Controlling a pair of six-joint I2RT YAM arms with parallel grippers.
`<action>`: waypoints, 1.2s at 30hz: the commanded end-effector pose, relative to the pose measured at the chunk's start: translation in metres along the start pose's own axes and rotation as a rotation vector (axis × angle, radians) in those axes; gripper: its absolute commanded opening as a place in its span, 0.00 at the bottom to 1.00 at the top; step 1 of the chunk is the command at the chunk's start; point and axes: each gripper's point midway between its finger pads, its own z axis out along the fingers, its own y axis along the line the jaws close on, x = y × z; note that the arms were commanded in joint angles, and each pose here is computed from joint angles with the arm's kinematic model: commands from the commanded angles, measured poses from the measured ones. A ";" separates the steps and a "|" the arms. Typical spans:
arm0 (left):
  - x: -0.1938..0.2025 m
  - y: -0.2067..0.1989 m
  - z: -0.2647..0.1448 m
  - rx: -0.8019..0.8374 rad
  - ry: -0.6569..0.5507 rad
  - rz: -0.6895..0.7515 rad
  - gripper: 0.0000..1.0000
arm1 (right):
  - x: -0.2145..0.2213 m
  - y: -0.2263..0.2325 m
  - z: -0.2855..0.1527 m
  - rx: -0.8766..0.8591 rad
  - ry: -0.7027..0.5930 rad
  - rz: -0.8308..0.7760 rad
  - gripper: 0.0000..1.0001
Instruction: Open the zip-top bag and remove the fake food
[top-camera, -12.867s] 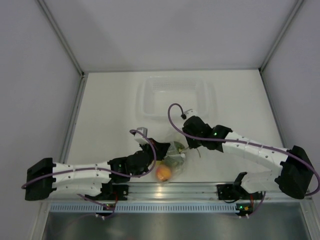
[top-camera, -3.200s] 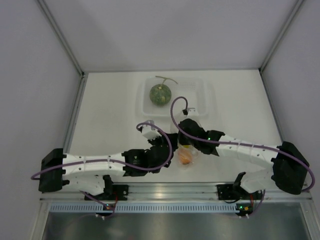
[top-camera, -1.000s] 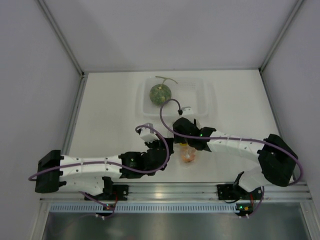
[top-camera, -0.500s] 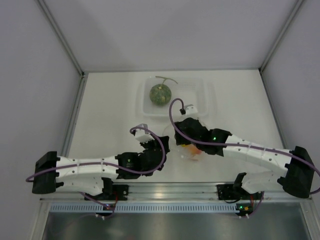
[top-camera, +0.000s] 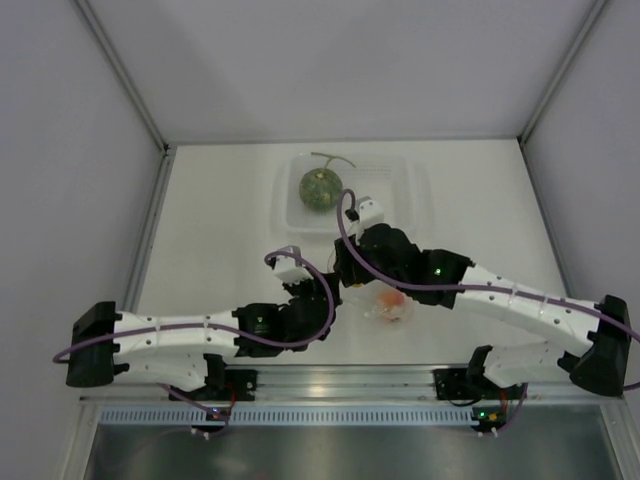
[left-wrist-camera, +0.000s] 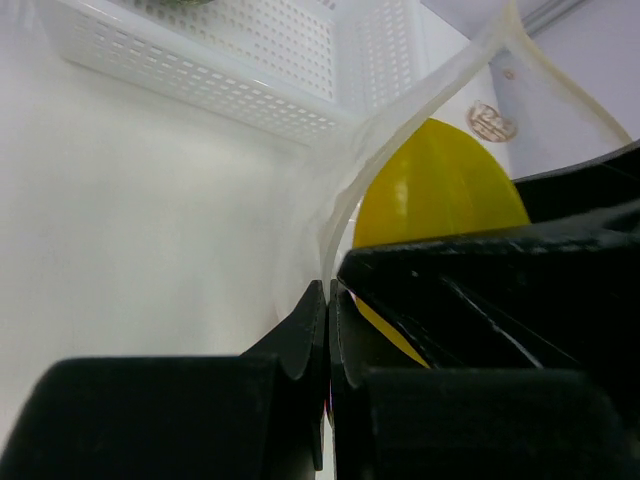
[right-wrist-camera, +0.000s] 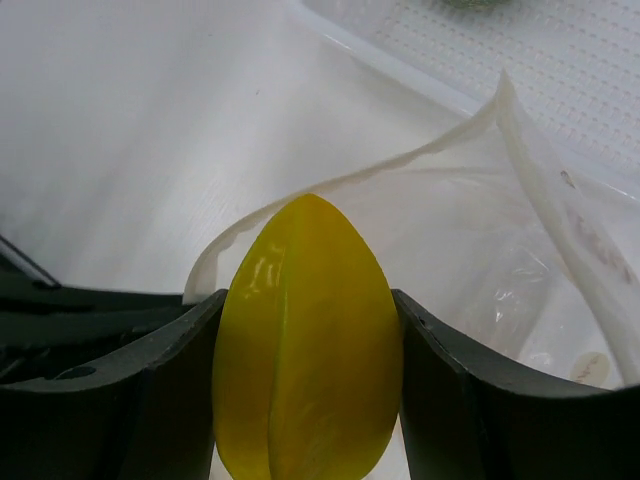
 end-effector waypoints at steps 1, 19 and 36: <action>-0.012 0.000 -0.002 -0.005 -0.036 -0.019 0.00 | -0.029 0.023 -0.038 -0.160 -0.118 0.001 0.34; -0.005 0.003 -0.002 -0.005 -0.014 -0.042 0.00 | -0.105 0.042 -0.115 -0.458 -0.478 0.395 0.36; -0.023 0.008 -0.016 0.039 -0.014 -0.101 0.00 | -0.168 -0.112 -0.069 0.146 -0.464 0.232 0.34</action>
